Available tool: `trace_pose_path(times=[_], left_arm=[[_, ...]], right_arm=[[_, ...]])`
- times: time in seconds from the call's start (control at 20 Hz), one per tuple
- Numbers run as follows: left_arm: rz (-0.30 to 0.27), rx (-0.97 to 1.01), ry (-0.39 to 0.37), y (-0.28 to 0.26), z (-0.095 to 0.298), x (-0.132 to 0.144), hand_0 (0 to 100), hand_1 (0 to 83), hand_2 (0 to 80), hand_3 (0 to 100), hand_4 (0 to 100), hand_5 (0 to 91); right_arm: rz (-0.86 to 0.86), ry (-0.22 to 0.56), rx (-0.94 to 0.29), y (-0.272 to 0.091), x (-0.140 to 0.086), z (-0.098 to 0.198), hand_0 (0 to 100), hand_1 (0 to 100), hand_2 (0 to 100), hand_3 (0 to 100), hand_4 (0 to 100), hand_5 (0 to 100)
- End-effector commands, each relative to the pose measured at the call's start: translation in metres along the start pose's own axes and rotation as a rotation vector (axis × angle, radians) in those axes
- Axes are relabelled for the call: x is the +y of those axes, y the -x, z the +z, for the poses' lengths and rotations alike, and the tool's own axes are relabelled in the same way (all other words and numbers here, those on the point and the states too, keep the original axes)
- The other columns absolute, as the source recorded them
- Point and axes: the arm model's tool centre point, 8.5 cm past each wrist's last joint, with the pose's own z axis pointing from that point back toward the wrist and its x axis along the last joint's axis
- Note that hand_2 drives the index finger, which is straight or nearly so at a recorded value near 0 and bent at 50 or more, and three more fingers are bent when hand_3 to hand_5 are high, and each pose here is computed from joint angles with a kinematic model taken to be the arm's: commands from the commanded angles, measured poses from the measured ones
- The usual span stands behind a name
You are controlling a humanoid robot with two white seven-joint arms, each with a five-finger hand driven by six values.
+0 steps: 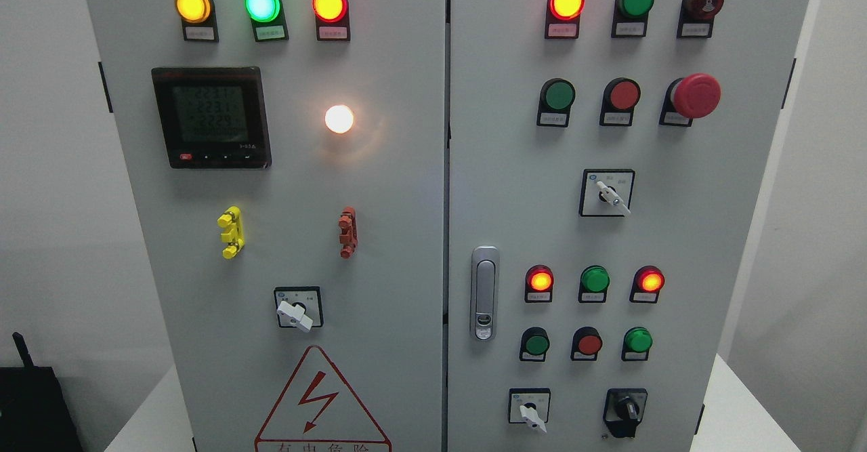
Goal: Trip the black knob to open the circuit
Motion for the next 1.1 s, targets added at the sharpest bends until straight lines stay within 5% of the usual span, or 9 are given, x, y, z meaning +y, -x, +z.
trace_pose_path(times=[0.0,1.05], left_arm=[[-0.023,0.004,0.001,0.000,0.000,0.000,12,38.9,0.0,0,0,0.0],[-0.023,0.004,0.001,0.000,0.000,0.000,12,38.9,0.0,0,0,0.0]], right_arm=[[0.010,0.010,-0.043,-0.015,-0.006,-0.020,0,0,0,96,90,91],[-0.001,-0.019,-0.024,-0.018,0.001,-0.053,0,0,0,97,91,93]])
